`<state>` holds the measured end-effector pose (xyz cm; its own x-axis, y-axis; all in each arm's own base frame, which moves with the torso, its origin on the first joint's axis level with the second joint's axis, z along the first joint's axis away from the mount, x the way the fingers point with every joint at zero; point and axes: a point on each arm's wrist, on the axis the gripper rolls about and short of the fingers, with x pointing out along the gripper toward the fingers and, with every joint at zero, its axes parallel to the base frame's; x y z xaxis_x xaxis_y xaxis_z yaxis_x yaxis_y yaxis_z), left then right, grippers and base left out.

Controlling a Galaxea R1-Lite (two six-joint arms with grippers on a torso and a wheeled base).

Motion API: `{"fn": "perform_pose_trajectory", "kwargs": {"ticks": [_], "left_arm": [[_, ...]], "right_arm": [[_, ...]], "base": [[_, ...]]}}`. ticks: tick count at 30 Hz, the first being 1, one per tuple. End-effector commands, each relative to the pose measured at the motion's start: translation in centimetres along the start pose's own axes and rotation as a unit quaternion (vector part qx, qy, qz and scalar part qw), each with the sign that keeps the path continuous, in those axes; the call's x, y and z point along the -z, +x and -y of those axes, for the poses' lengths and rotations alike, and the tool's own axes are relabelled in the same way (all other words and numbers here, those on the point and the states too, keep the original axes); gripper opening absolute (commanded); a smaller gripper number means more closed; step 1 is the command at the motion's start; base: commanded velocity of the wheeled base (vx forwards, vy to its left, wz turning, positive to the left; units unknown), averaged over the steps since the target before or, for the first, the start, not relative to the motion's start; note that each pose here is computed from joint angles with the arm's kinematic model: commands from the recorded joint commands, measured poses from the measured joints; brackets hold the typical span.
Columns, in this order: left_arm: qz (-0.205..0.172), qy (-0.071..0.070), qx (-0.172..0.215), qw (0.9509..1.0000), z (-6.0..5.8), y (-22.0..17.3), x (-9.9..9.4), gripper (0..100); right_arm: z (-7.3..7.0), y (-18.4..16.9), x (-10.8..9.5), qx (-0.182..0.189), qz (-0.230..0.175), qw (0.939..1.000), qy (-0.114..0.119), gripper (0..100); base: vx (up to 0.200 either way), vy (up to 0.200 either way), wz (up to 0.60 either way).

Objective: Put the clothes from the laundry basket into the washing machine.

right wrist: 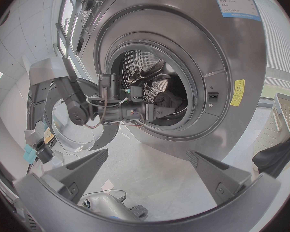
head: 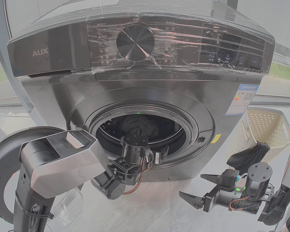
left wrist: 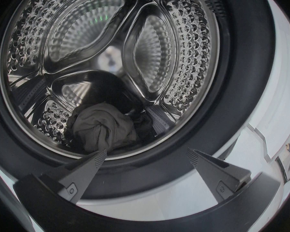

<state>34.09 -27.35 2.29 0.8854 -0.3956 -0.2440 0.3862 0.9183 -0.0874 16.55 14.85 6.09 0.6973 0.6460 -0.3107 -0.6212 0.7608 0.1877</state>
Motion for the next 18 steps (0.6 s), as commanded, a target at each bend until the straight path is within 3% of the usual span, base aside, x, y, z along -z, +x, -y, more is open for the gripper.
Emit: {"fn": "perform_pose_trajectory", "kwargs": {"ticks": [1,5,9,13,15,18], "left_arm": [[-0.003,0.01,0.032,0.9994,1.9,-3.8,-0.7,100],[0.0,0.014,0.053,0.9985,2.8,-6.4,-0.6,100],[0.007,0.013,0.063,0.9979,2.8,-8.5,-1.0,100],[0.029,0.001,0.06,0.9978,1.8,-11.6,-3.2,100],[0.044,-0.015,0.061,0.9971,0.8,-14.3,-4.8,100],[0.044,-0.031,0.062,0.9966,0.0,-16.5,-5.2,100]], "right_arm": [[0.0,-0.1,-0.1,-0.001,0.001,1.0,0.0,100],[0.0,-0.1,-0.1,0.0,0.003,1.0,0.0,100],[0.0,-0.1,-0.3,0.0,0.008,1.0,-0.001,100],[0.2,-0.3,-0.8,0.008,0.023,0.9997,0.0,100],[0.4,-0.6,-1.2,0.014,0.032,0.9994,0.002,100],[0.9,-0.9,-1.6,0.029,0.044,0.9986,0.0,100]], "base": [[0.0,0.0,0.0],[0.0,0.0,0.0],[0.0,0.0,0.0],[0.0,0.0,0.0],[0.0,0.0,0.0],[0.0,0.0,0.0]]}}
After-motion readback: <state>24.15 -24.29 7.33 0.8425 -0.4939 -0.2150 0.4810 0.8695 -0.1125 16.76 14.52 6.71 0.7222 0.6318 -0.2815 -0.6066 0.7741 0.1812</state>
